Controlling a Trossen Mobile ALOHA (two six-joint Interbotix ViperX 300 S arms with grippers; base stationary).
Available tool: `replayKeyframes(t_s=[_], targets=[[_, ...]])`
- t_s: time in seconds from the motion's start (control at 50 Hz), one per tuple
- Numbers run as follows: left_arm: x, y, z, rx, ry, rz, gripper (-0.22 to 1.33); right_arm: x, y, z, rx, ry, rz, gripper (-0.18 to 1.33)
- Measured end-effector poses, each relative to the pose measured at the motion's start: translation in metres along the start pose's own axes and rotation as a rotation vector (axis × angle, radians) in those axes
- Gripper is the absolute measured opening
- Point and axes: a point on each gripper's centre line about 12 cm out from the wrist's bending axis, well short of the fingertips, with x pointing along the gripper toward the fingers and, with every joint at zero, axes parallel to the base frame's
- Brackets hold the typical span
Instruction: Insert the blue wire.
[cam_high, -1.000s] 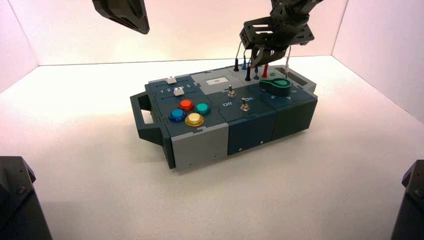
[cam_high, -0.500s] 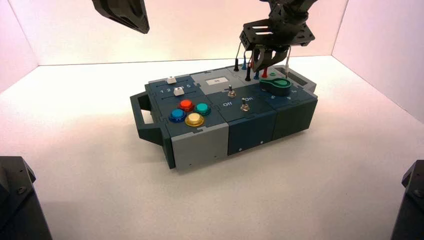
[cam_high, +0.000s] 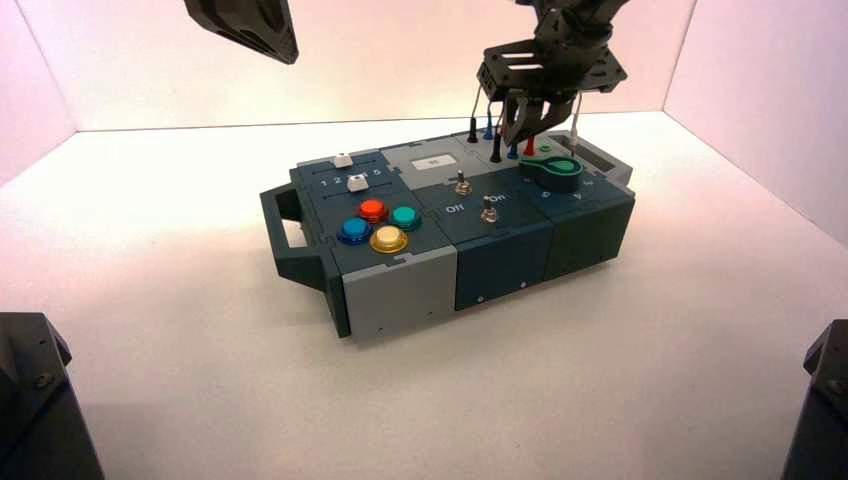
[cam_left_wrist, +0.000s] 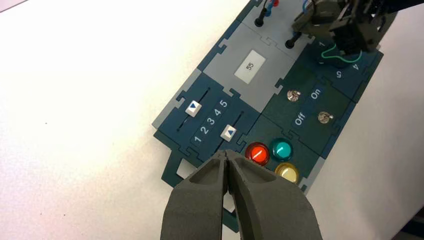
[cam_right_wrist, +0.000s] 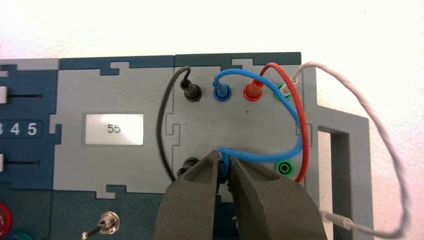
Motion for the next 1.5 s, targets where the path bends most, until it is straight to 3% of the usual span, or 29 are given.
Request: replayKeyframes(t_s=[1.04, 1.1, 1.2, 1.34, 1.5], targets=[[-0.008, -0.001, 0.002, 0.003, -0.032, -0.002, -0.16, 0.007, 0.003, 0.007, -0.012, 0.040, -0.001, 0.02], [-0.009, -0.001, 0.003, 0.003, -0.035, -0.002, -0.16, 0.005, 0.003, 0.007, -0.011, 0.040, 0.000, 0.14], [-0.011, -0.001, 0.003, 0.004, -0.046, -0.002, -0.16, 0.004, 0.004, 0.008, -0.014, 0.042, 0.001, 0.18], [-0.013, -0.001, 0.004, 0.003, -0.052, -0.002, -0.16, 0.003, 0.006, 0.008, -0.020, 0.054, 0.003, 0.52], [-0.013, -0.001, 0.005, 0.005, -0.064, -0.001, -0.16, 0.002, 0.006, 0.007, -0.024, 0.063, 0.001, 0.72]])
